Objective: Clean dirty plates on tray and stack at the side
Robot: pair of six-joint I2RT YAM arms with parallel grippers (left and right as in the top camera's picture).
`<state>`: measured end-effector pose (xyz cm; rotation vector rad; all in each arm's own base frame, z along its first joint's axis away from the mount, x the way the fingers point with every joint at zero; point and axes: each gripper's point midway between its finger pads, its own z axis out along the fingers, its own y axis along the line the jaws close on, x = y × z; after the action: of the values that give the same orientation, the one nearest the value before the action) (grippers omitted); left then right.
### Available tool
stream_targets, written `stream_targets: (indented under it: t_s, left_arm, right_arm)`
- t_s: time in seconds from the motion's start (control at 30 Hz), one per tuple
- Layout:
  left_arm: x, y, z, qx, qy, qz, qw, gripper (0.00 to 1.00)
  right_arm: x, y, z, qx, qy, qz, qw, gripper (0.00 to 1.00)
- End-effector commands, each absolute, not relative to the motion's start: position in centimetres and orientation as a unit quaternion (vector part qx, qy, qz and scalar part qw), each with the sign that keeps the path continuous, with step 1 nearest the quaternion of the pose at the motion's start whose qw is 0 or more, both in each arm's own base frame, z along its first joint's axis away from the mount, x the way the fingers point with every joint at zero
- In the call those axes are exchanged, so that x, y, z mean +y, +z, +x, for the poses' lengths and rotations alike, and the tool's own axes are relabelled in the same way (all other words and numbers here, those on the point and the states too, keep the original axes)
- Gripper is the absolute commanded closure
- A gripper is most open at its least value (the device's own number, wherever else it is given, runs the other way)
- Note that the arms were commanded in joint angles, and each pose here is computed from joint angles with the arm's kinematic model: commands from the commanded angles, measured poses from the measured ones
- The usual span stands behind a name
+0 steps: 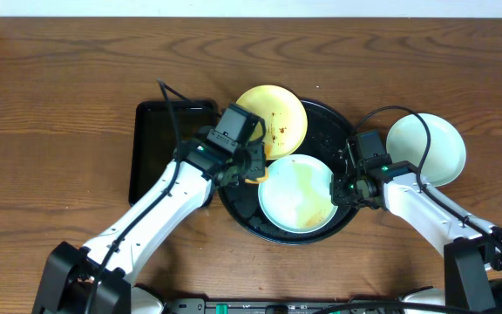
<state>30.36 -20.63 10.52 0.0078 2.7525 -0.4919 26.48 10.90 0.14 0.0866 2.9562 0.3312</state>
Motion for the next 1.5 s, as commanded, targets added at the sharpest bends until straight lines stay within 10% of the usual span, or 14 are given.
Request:
stream_targets:
  t_s: [0.0, 0.8, 1.17, 1.47]
  left_arm:
    - [-20.1, 10.5, 31.0, 0.969, -0.163, 0.017, 0.186, 0.92]
    - [-31.9, 1.2, 27.2, 0.945, -0.261, 0.173, 0.096, 0.92]
    - [-24.9, 0.1, 33.7, 0.970, -0.093, 0.084, 0.208, 0.92]
    - [-24.4, 1.9, 30.8, 0.978, -0.118, 0.083, 0.149, 0.93]
  right_arm:
    - [10.0, -0.4, 26.2, 0.992, 0.096, 0.034, 0.078, 0.90]
    - [10.2, -0.4, 26.1, 0.992, 0.098, 0.031, 0.077, 0.99]
    - [10.3, -0.4, 25.9, 0.992, 0.102, 0.031, 0.071, 0.99]
    - [10.3, -0.5, 25.8, 0.992, 0.101, 0.031, 0.070, 0.99]
